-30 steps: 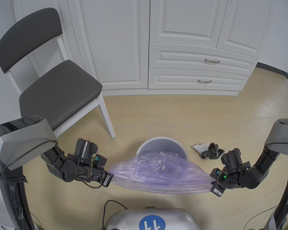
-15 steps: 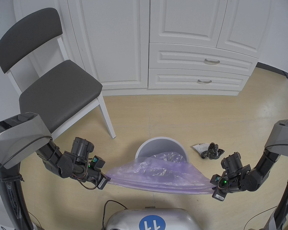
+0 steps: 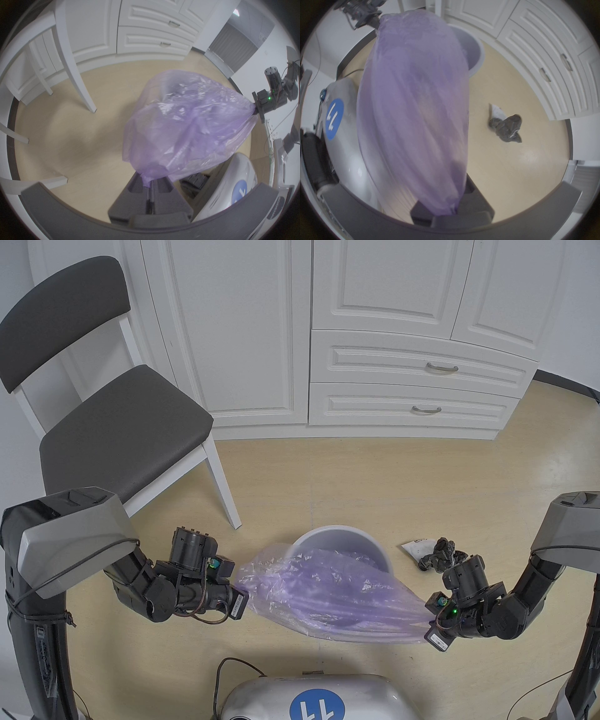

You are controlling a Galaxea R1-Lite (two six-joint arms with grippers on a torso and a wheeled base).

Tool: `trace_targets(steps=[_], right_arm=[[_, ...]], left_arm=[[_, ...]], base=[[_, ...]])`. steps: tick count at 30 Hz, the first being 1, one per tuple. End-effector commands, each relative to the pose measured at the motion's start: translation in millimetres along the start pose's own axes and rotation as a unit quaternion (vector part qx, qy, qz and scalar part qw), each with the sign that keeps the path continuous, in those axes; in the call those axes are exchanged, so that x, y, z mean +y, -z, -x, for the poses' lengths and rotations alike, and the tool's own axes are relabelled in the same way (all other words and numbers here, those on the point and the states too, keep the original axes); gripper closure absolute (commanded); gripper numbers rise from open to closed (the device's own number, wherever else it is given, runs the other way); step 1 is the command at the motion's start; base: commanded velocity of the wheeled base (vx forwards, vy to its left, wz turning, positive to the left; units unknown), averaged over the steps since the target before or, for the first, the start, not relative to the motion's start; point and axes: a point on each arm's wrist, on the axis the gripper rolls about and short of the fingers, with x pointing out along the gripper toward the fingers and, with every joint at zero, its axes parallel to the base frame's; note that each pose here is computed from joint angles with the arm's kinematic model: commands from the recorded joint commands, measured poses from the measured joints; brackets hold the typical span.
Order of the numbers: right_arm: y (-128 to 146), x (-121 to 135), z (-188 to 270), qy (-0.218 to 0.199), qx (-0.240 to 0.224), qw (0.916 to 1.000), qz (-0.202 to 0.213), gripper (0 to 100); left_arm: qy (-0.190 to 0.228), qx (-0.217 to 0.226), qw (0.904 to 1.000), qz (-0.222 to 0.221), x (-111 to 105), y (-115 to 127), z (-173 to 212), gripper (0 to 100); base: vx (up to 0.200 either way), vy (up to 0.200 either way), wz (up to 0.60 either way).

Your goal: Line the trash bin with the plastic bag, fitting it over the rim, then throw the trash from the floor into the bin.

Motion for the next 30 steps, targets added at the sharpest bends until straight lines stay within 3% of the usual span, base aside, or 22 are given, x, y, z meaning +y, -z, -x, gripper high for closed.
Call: trace_targets(steps=[1, 3, 4, 7, 8, 14, 15, 17, 21, 25, 27, 30], right_arm=[[-10, -9, -7, 0.046, -0.048, 0.9967, -0.047, 100], [-11, -11, -7, 0.056, -0.066, 0.9945, -0.058, 100], [-14, -14, -4, 0.07, -0.101, 0.9897, -0.073, 100], [-19, -16, -4, 0.09, -0.141, 0.9824, -0.082, 100], [-19, -16, -4, 0.09, -0.141, 0.9824, -0.082, 100], [-26, -28, -17, 0.131, -0.202, 0.9644, -0.109, 100], [-28, -31, -21, 0.142, -0.219, 0.9583, -0.116, 100], [-27, -33, -25, 0.149, -0.226, 0.9551, -0.12, 100], [-23, -34, -22, 0.145, -0.211, 0.9595, -0.117, 100], [-17, -37, 2, 0.125, -0.168, 0.9719, -0.108, 100], [-14, -40, 27, 0.104, -0.128, 0.9813, -0.099, 100], [-7, -46, 49, 0.074, -0.092, 0.9889, -0.091, 100]], left_arm=[[-0.008, -0.015, 0.9997, 0.015, -4, 1, -3, 100], [-0.011, -0.018, 0.9997, 0.015, -3, 0, 1, 100], [-0.013, -0.024, 0.9995, 0.017, 2, -4, 10, 100], [-0.017, -0.019, 0.9995, 0.021, 7, -4, 18, 100], [-0.017, -0.019, 0.9995, 0.021, 7, -4, 18, 100], [-0.019, -0.029, 0.9992, 0.021, 8, -10, 24, 100], [-0.021, -0.032, 0.999, 0.022, 10, -11, 26, 100], [-0.022, -0.033, 0.999, 0.023, 11, -12, 29, 100], [-0.022, -0.036, 0.9988, 0.024, 13, -15, 35, 100], [-0.01, -0.031, 0.9992, 0.021, 15, -16, 50, 100], [0.002, -0.002, 1.0, 0.005, 15, -16, 64, 100], [0.028, 0.029, 0.999, -0.018, 15, -12, 74, 100]], base=[[0.0, 0.0, 0.0], [0.0, 0.0, 0.0], [0.0, 0.0, 0.0], [0.0, 0.0, 0.0], [0.0, 0.0, 0.0], [0.0, 0.0, 0.0], [0.0, 0.0, 0.0], [0.0, 0.0, 0.0], [0.0, 0.0, 0.0], [0.0, 0.0, 0.0], [0.0, 0.0, 0.0], [0.0, 0.0, 0.0]])
